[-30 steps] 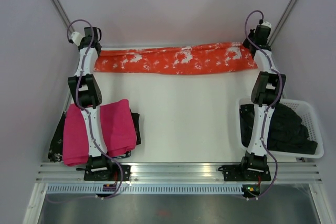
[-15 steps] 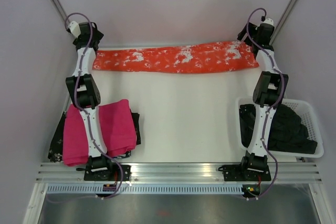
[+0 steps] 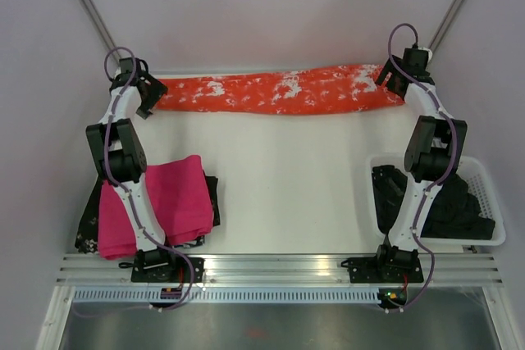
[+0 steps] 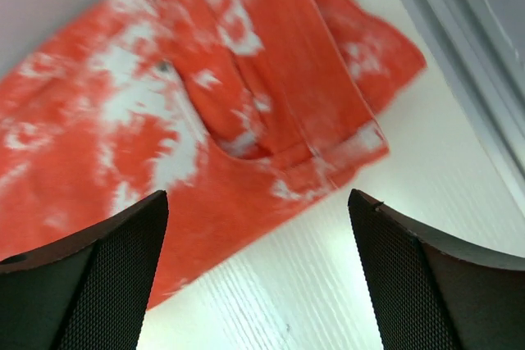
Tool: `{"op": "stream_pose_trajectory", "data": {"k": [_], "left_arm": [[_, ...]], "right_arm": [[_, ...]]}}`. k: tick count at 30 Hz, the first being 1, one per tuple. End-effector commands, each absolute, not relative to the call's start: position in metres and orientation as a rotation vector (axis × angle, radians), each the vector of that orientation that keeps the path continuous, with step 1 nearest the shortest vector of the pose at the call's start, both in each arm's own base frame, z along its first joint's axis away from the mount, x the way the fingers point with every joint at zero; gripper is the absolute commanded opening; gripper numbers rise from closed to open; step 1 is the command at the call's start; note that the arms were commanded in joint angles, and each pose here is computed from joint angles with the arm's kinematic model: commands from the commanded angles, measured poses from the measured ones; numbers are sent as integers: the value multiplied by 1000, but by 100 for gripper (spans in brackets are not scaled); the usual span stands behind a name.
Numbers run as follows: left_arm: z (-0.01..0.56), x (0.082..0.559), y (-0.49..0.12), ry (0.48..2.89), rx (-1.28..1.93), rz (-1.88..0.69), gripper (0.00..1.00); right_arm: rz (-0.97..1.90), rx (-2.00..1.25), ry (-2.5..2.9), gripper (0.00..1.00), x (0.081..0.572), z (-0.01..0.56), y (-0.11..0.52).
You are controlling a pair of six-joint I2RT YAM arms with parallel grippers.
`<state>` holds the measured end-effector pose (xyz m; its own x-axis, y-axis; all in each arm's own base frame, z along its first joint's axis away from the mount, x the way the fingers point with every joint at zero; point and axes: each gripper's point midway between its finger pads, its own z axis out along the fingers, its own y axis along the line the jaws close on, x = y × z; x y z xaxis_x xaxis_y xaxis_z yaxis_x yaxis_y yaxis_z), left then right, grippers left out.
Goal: Fold and stack the trousers
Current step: Fold the trousers
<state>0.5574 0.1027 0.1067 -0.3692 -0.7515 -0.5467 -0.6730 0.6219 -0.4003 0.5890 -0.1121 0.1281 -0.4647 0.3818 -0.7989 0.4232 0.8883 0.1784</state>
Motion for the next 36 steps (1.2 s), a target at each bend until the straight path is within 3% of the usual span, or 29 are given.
{"op": "stream_pose_trajectory", "data": {"k": [1,16,19,21,22,23,24,25,29,36], "left_arm": [[68,547,92,2175,-1298,-320,89],[15,591,88,2060,-1441,-475,77],[10,595,93,2044,-1454,-456,67],[8,596,95,2039,-1453,-448,55],[8,597,95,2039,-1449,-443,49],[8,597,96,2040,-1446,-440,26],[10,598,97,2037,-1441,-435,14],[12,598,98,2035,-1436,-429,5],[43,597,108,2040,-1352,-355,2],[89,541,129,2119,-1301,-112,2]], "right_arm": [[-81,816,2095,96,571,107,-137],[55,1086,1998,79,612,37,-136],[48,1091,1996,69,618,29,-138],[46,1085,1991,61,621,28,-138],[46,1085,1986,51,622,28,-139],[44,1080,1983,43,623,29,-139],[38,1072,1986,31,622,31,-140],[35,1064,1989,25,622,34,-140],[-19,1013,2035,4,607,49,-141],[-144,972,2172,0,533,68,-136]]}}
